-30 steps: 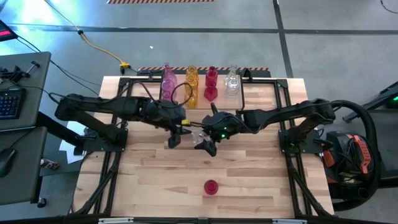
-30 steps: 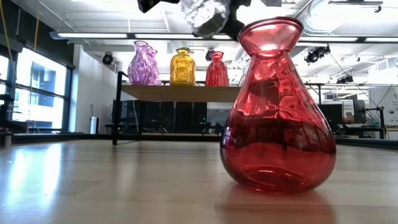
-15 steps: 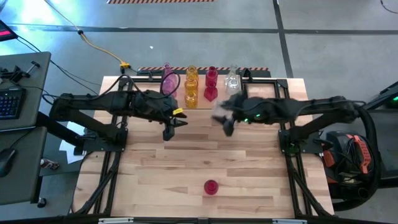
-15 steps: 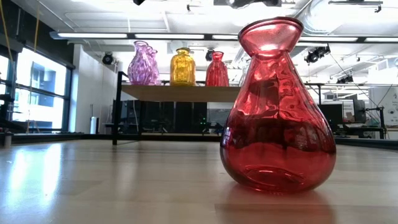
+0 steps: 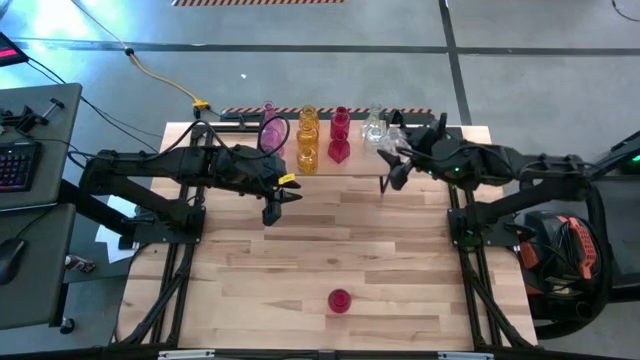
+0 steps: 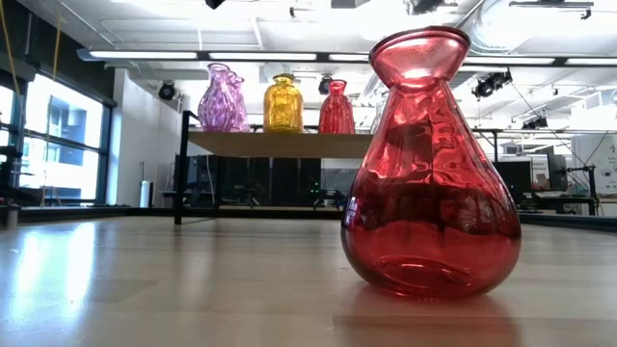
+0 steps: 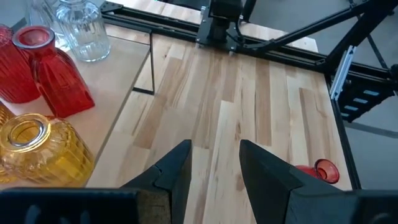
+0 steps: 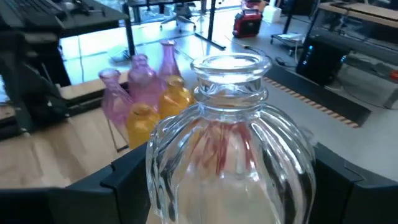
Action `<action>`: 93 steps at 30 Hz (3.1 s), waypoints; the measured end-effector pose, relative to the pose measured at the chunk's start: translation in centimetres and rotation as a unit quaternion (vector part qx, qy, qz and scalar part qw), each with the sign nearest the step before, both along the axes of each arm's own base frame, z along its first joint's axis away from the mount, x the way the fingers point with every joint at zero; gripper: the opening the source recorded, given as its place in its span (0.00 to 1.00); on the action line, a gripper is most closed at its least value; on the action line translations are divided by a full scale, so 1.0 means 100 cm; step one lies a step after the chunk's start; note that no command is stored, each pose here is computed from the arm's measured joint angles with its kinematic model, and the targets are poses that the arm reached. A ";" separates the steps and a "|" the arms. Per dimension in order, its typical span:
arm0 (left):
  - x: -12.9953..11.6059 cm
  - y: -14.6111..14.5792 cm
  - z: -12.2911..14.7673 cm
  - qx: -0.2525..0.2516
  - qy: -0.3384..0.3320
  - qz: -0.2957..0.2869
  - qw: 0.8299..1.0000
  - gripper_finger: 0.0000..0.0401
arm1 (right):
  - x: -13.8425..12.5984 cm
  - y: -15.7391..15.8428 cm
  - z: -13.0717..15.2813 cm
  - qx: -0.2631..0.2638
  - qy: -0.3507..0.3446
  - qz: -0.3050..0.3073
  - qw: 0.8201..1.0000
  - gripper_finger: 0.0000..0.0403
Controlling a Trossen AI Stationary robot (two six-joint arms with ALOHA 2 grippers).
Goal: Sort vases onto shelf
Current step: Put the transparent vase on the shelf and align it with the other transparent vases
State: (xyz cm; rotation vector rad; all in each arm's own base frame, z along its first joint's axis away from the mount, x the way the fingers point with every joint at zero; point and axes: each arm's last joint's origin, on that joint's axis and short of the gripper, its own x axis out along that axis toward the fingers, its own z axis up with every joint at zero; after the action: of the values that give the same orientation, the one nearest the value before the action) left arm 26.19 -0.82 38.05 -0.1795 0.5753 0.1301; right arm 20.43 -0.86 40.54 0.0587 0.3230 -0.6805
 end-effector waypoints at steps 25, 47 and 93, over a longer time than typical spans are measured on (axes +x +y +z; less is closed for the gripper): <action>0.000 0.001 0.000 0.015 0.000 0.014 1.000 0.32 | -0.003 -0.009 -0.174 0.012 -0.187 0.005 0.982 0.72; 0.000 0.012 0.001 0.113 0.010 0.057 0.992 0.32 | 0.058 0.038 -0.193 -0.026 -0.177 -0.232 0.956 0.70; -0.018 0.049 0.011 0.200 0.024 0.092 0.975 0.32 | 0.109 -0.005 -0.205 -0.010 -0.110 -0.278 0.954 0.72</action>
State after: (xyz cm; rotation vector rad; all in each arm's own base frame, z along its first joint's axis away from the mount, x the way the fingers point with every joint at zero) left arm 24.40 4.05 39.20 0.1624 0.5686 0.4270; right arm 31.35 -1.32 20.06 0.2106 0.0800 -1.2244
